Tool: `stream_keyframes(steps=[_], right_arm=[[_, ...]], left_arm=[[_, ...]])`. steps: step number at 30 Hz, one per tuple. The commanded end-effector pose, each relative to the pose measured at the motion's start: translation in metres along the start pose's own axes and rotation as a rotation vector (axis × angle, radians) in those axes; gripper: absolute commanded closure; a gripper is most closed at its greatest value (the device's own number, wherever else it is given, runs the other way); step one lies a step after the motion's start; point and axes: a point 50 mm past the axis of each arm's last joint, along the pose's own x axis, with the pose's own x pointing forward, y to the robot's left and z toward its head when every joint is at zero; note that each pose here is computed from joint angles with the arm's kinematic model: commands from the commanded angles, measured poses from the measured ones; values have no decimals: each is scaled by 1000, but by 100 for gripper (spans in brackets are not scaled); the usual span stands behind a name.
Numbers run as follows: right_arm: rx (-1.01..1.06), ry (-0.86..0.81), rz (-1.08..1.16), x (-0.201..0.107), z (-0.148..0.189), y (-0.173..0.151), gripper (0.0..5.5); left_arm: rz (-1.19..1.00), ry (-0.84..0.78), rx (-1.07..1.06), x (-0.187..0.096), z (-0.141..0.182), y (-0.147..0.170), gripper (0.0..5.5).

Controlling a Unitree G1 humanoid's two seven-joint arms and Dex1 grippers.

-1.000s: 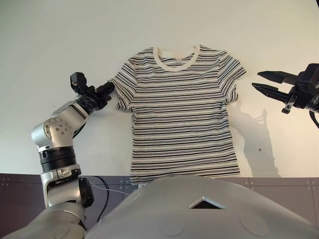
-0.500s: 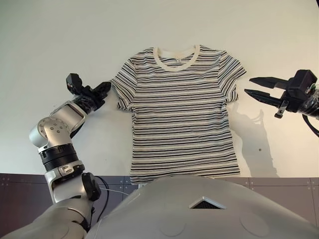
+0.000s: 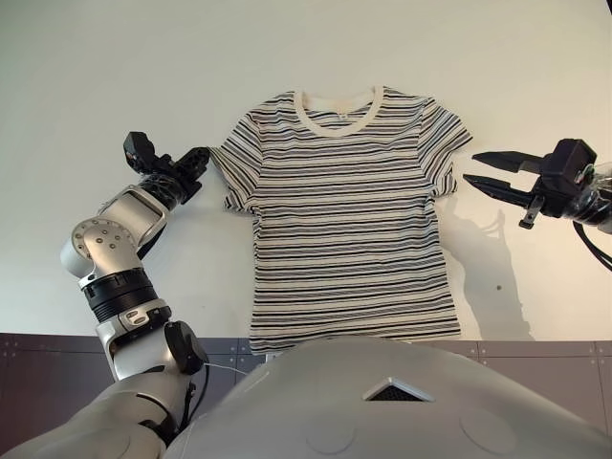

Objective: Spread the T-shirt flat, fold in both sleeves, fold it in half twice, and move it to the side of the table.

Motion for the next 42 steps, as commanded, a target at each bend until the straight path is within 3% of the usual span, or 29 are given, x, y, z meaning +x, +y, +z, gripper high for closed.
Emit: stream_keyframes(steps=[1,6,12,21,25,30,33,37,42], right_arm=[[-16,5,0,2,0,0,420],[-16,1,-3,4,0,1,420],[-7,-10,-21,8,-1,4,420],[1,-17,-18,16,-4,8,420],[15,-11,-24,15,-8,14,420],[19,5,-59,12,-12,18,420],[13,10,-67,12,-12,16,420],[-4,15,-51,14,-10,12,420],[-16,29,-33,12,-11,10,420]], left_arm=[[-18,2,12,2,3,-7,536],[-34,-2,27,3,3,-12,538],[-182,-23,93,3,9,-60,538],[-206,10,182,24,-2,-93,538],[-89,-41,238,8,13,-63,538],[1,-50,293,-25,23,-31,465],[17,-20,251,-23,16,-22,408],[-1,26,77,-11,1,-17,404],[81,47,4,-7,-13,-1,404]])
